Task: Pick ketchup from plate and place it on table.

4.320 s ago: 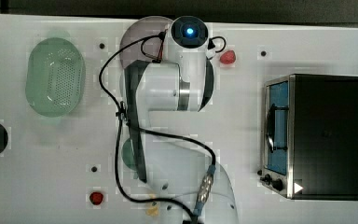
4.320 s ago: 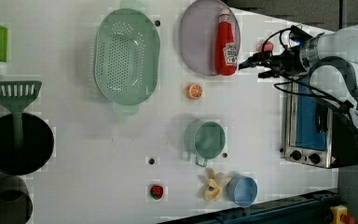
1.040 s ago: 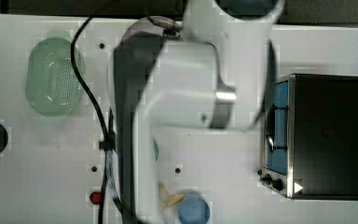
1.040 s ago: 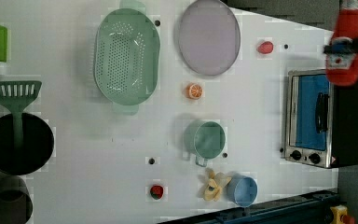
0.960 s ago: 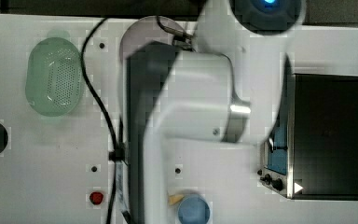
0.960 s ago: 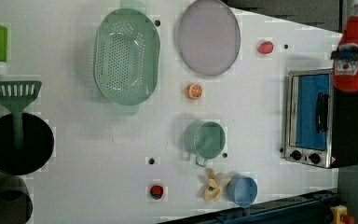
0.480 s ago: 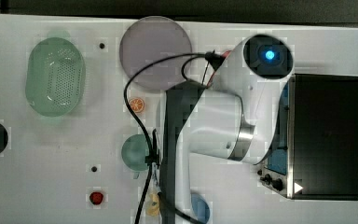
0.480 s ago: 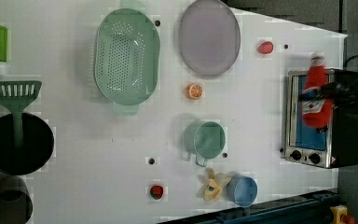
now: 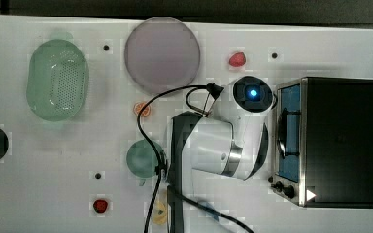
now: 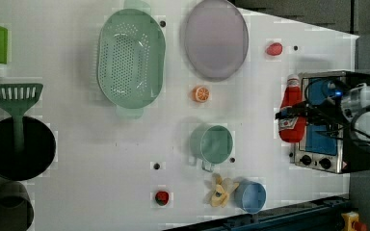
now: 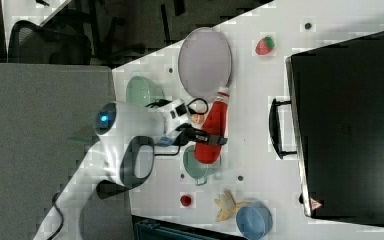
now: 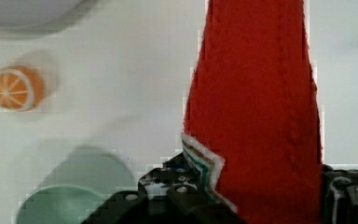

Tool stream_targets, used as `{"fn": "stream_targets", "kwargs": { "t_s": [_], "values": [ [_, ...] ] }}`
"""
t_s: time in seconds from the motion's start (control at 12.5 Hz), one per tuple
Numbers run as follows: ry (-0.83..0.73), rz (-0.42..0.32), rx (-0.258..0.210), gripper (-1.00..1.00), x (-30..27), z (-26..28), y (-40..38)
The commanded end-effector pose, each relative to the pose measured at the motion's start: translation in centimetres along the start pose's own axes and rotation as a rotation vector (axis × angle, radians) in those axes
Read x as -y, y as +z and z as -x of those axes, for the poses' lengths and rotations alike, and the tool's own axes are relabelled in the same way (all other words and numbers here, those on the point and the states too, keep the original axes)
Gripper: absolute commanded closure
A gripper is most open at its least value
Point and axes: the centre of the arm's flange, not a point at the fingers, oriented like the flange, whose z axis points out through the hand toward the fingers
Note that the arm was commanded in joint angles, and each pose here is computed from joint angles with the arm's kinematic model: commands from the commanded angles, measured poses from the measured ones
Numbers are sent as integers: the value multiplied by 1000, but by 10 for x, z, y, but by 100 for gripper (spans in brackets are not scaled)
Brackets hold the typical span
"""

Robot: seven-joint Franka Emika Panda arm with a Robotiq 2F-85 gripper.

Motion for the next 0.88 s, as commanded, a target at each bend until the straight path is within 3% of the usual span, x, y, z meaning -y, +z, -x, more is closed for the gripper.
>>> {"fn": "stream_targets", "kwargs": {
  "t_s": [0.08,0.32,0.56,0.8,0.88],
  "values": [
    [16,3,-33,-19,13,-3,24],
    [19,10,-11,-19,12,-8,58],
    [17,5,-44,-25,14,-14,65],
    [4,-5,-93,-89,22,-18,43],
    [0,-6,-97,-100,24,-17,33]
  ]
}}
